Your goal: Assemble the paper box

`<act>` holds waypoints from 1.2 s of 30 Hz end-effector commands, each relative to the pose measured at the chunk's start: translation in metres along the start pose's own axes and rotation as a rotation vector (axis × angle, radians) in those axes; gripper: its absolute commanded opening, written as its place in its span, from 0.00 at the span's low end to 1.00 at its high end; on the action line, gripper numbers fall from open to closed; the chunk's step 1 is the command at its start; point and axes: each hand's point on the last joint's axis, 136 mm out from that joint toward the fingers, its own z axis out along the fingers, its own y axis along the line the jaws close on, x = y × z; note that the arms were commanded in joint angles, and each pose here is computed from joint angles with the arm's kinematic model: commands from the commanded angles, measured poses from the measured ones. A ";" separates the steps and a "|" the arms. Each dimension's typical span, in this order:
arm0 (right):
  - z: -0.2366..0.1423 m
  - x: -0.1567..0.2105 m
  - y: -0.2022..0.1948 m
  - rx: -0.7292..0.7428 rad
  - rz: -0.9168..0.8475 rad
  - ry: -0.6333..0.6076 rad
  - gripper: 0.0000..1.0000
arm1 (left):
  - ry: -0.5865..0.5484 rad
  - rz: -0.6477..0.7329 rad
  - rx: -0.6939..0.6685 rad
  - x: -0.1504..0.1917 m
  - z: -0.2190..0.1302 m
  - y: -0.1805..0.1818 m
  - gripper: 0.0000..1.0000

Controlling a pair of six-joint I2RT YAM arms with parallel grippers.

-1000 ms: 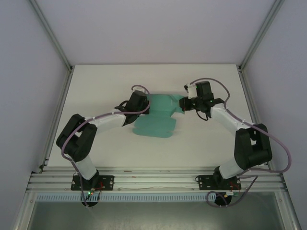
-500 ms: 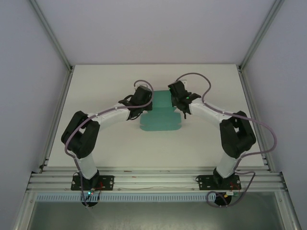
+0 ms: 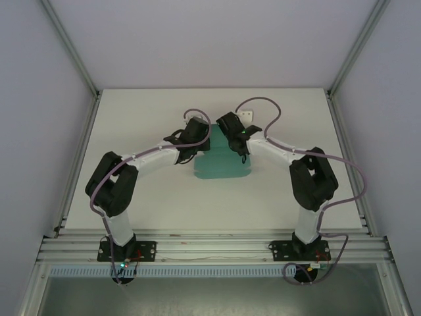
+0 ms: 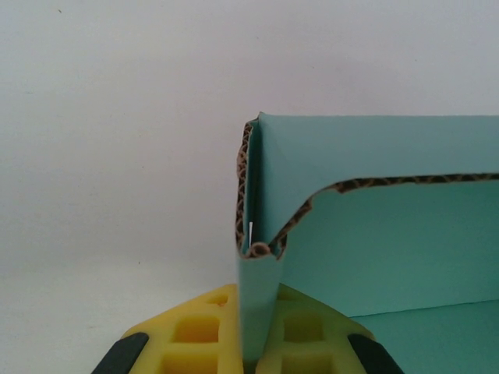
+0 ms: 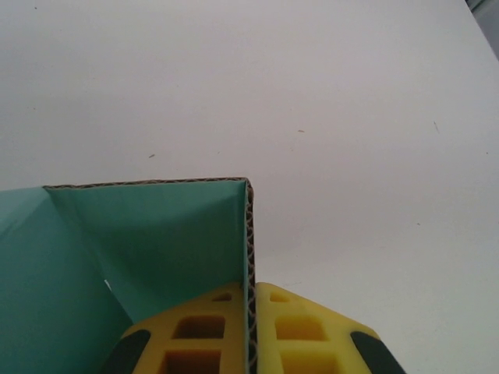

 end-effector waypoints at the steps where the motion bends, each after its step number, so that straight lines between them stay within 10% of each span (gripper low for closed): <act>1: -0.016 0.000 0.001 -0.089 -0.007 0.002 0.15 | -0.044 -0.018 0.019 -0.015 -0.003 -0.009 0.00; 7: -0.064 -0.009 -0.004 -0.312 -0.041 -0.043 0.49 | -0.082 0.037 0.034 -0.017 -0.007 -0.007 0.00; 12: -0.107 -0.010 -0.019 -0.487 -0.050 -0.086 1.00 | -0.106 0.051 0.054 -0.019 -0.010 -0.009 0.00; 22: -0.085 -0.011 -0.119 -0.529 0.309 -0.040 0.95 | -0.159 0.068 0.117 -0.024 -0.025 -0.014 0.00; 36: -0.079 0.001 -0.036 -1.136 0.132 0.144 0.69 | -0.187 0.090 0.135 -0.027 -0.030 -0.015 0.00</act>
